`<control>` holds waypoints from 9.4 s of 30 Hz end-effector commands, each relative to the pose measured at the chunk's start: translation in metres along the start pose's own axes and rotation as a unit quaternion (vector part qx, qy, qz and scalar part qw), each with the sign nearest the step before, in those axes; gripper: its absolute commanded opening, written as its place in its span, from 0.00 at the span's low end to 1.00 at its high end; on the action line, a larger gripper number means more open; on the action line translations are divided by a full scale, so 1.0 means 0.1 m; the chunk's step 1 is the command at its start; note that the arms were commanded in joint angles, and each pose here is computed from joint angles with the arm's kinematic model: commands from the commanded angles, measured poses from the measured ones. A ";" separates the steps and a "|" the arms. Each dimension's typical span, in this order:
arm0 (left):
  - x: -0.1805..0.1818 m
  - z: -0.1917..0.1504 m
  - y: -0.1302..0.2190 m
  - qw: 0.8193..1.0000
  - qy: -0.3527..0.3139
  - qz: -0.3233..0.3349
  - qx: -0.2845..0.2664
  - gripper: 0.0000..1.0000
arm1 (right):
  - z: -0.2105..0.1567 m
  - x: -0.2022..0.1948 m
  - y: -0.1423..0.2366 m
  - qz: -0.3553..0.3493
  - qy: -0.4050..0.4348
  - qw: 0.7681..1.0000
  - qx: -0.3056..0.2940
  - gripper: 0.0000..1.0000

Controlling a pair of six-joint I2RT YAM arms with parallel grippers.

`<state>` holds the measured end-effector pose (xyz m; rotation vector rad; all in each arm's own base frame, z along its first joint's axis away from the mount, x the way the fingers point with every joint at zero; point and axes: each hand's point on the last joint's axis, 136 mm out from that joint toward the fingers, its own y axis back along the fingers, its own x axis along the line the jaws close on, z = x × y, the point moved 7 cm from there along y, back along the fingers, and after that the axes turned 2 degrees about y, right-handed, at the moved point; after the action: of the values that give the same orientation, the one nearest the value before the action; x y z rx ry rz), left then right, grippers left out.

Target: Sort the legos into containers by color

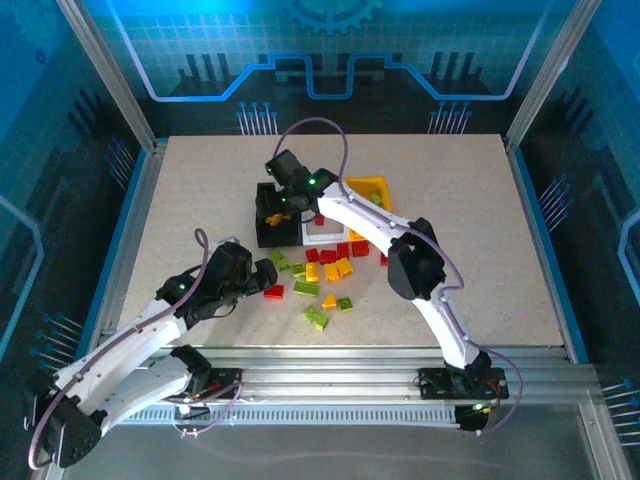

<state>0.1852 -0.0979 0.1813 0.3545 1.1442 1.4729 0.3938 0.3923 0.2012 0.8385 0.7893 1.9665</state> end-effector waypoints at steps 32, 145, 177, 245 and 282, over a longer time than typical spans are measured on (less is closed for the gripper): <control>-0.16 -0.31 -1.00 0.981 -0.131 0.115 0.081 0.45 | -0.98 -0.67 1.32 -0.040 -0.079 0.995 -0.055 0.71; -0.17 -0.09 0.03 0.998 -0.028 -0.048 -0.030 0.99 | -1.47 -0.71 1.12 -0.103 -0.048 0.993 0.023 0.78; -0.16 -0.05 0.02 0.998 -0.029 -0.038 -0.029 0.99 | -2.59 -0.61 0.61 -0.172 0.029 0.972 0.158 0.52; -0.22 -0.12 -0.02 0.998 -0.038 -0.057 0.011 0.99 | -0.39 -1.95 0.53 -0.230 -0.161 0.959 0.035 0.56; -0.07 -0.01 0.11 0.999 -0.029 -0.035 -0.025 0.99 | -2.65 0.11 0.69 -0.083 0.172 0.967 0.170 0.78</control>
<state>0.1825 -0.1076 0.1922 0.3013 1.0780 1.4033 0.1426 0.3075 0.1012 0.6621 1.4034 1.8865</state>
